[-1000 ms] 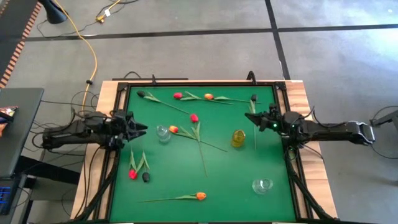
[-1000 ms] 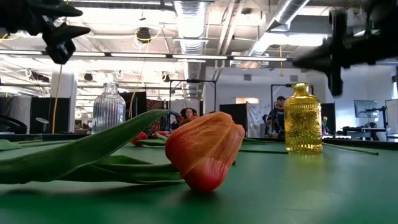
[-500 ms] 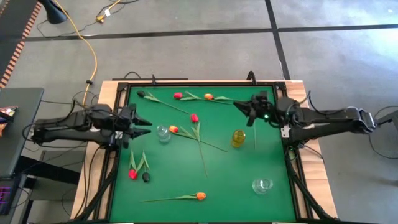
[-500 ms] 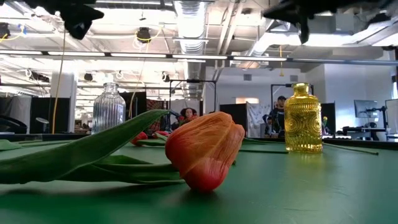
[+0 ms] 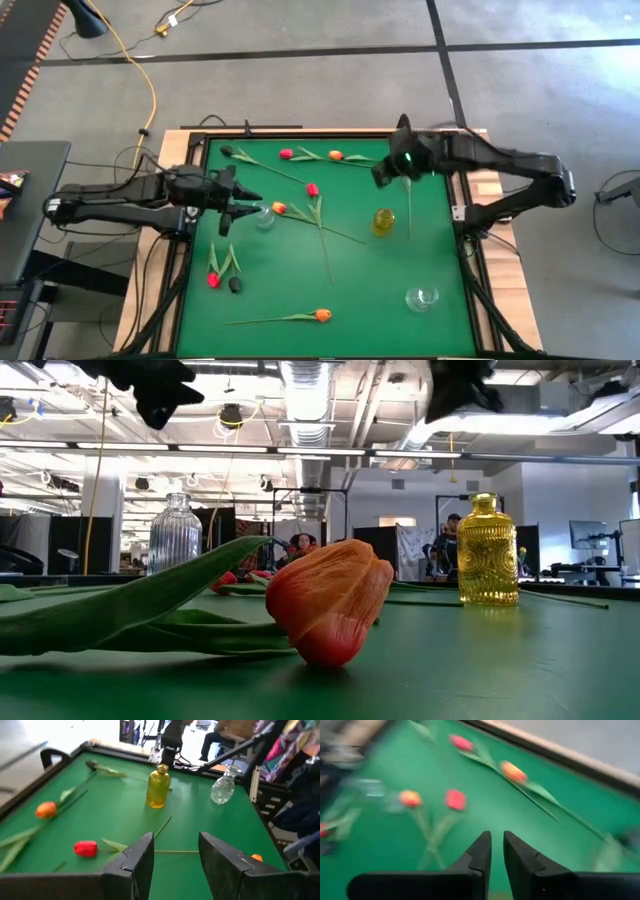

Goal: Sort flowers into vase by color
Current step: Put the top right black tulip into the top transparent vase

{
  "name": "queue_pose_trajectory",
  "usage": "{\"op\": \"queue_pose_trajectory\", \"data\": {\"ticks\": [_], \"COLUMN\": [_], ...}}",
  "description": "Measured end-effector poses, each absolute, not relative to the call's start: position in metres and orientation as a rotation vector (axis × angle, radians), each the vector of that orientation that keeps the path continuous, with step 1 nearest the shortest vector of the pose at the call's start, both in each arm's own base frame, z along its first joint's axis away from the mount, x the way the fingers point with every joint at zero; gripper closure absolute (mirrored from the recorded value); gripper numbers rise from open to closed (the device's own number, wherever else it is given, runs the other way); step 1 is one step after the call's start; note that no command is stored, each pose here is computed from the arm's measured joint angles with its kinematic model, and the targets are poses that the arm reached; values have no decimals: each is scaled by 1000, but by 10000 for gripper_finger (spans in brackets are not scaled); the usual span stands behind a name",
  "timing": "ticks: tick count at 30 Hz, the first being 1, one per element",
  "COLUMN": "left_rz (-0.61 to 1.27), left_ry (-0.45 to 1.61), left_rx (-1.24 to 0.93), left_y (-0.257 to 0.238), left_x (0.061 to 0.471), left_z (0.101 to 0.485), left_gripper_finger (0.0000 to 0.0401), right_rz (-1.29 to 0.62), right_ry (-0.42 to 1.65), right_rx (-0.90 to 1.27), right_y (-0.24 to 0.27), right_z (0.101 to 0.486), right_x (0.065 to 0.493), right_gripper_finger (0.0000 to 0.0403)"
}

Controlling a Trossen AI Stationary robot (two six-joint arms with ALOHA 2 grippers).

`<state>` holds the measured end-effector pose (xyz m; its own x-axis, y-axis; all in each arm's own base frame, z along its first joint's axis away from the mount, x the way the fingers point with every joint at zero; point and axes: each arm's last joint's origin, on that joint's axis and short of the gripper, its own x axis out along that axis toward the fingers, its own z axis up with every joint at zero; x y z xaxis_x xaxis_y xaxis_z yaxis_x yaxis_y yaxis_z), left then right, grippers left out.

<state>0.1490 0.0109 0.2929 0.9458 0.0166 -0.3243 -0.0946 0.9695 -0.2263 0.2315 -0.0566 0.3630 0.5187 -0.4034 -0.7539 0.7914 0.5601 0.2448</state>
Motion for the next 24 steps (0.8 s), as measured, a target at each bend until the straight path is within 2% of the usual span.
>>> {"op": "queue_pose_trajectory", "data": {"ticks": [6,10,13,18,24], "left_rz": [116,191,290,397,322], "left_ry": [322,291,239,151,133], "left_rx": [-364,-374,-364,-349,-370], "left_y": [15,20,24,32,35], "left_x": [150,148,149,150,151], "left_z": [292,294,297,303,306], "left_gripper_finger": [260,260,260,260,260], "right_rz": [-876,-915,-955,-999,-1021], "right_ry": [927,1026,1089,1148,1227], "right_rx": [826,849,869,916,984], "right_y": [-110,-139,-151,-153,-143], "right_z": [334,310,294,270,229], "right_x": [220,214,207,201,190], "right_gripper_finger": [248,185,155,146,149]}}
